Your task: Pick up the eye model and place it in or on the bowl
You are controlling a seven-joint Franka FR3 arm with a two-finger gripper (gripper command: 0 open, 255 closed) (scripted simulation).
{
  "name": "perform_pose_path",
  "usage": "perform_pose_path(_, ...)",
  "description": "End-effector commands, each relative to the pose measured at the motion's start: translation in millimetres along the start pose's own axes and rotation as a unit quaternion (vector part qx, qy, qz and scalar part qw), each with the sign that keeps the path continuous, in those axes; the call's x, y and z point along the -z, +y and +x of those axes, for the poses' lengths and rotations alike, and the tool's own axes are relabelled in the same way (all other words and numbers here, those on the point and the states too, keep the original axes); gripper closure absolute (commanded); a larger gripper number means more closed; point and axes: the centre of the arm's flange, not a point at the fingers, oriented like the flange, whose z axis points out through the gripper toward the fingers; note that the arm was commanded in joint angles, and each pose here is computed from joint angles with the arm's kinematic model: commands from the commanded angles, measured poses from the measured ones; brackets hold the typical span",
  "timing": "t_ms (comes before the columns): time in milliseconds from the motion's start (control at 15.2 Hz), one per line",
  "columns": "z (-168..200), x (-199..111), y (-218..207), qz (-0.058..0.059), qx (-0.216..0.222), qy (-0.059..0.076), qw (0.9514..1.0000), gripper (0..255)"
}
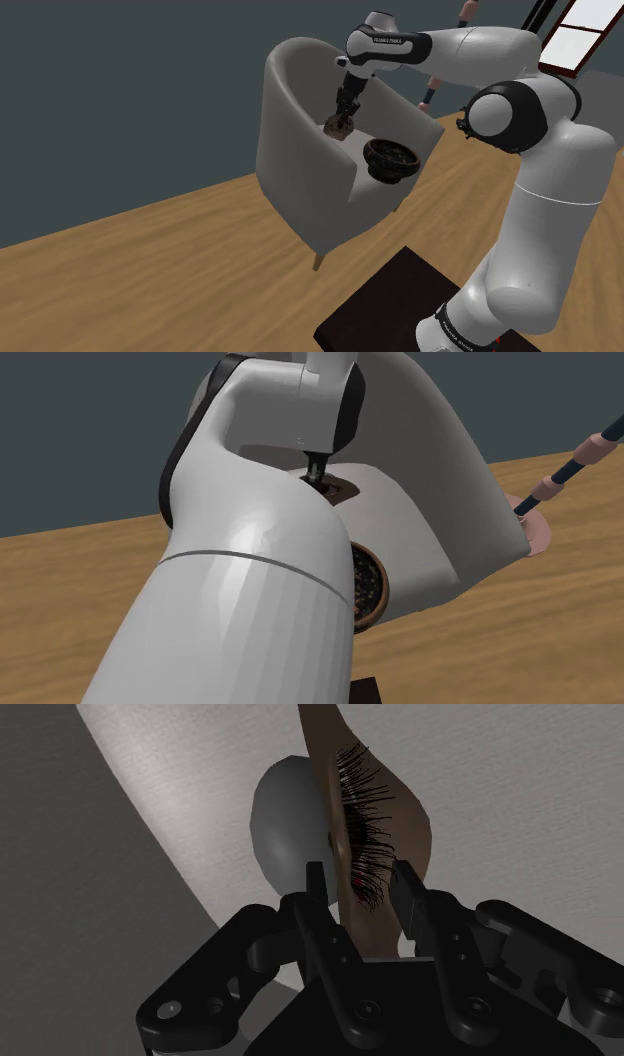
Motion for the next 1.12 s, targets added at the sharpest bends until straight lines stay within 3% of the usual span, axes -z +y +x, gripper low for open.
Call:
perform_pose_path(0,-0.2,11.1,1.7,0.0,0.0,0.0,1.0,255)
perform_pose_path(1056,3.6,94.8,13.0,0.0,0.0,0.0,1.0,255)
